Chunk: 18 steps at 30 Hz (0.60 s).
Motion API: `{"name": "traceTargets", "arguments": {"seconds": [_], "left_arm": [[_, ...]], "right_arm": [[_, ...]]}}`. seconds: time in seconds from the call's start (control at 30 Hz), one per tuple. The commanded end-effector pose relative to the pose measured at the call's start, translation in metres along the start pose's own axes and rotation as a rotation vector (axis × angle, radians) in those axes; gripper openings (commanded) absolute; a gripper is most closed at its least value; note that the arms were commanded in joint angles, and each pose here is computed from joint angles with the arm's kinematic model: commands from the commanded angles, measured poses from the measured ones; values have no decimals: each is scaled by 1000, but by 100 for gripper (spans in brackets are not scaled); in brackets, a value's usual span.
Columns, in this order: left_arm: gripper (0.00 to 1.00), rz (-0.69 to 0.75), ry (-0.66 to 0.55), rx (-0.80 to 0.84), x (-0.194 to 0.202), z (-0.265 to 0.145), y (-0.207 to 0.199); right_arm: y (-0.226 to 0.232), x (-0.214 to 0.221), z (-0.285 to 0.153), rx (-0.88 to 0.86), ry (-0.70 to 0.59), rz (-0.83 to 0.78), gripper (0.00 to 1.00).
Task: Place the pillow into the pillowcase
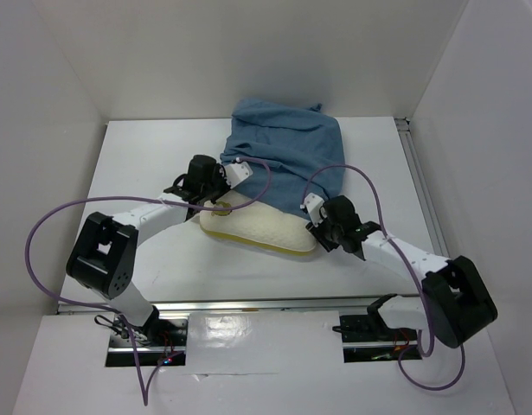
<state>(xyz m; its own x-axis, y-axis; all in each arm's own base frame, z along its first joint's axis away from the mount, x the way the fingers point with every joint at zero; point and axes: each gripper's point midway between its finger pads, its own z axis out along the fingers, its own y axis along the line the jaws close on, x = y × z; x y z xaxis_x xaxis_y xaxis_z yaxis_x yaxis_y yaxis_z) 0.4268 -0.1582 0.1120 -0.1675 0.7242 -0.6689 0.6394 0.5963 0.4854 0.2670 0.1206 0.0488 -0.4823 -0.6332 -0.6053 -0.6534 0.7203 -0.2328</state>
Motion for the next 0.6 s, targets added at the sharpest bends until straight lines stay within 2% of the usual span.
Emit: {"name": "traceTargets", "arguments": {"seconds": [0.0,0.2,0.3,0.33,0.37,0.57], "left_arm": [[0,-14,-66,-43,-26,-10,20],[0,-5,-58,-49,-23,-15,21],[0,-5,-58,-49,-22,-17,20],[0,-5,-58,-49,-22,-17,20],[0,-5,-58,-49,-22,-17,20],[0,-18,-49,-42,-20,-12,18]], "right_arm": [[-1,-25,12,-16,-79,18,43],[-30,-17,27,74,-57,48,29],[-45,-18,26,106,-66,63,14],[-45,-18,26,106,-65,63,4],[-51,-22,23,122,-83,60,1],[-69,-47,4,122,-157,90,0]]}}
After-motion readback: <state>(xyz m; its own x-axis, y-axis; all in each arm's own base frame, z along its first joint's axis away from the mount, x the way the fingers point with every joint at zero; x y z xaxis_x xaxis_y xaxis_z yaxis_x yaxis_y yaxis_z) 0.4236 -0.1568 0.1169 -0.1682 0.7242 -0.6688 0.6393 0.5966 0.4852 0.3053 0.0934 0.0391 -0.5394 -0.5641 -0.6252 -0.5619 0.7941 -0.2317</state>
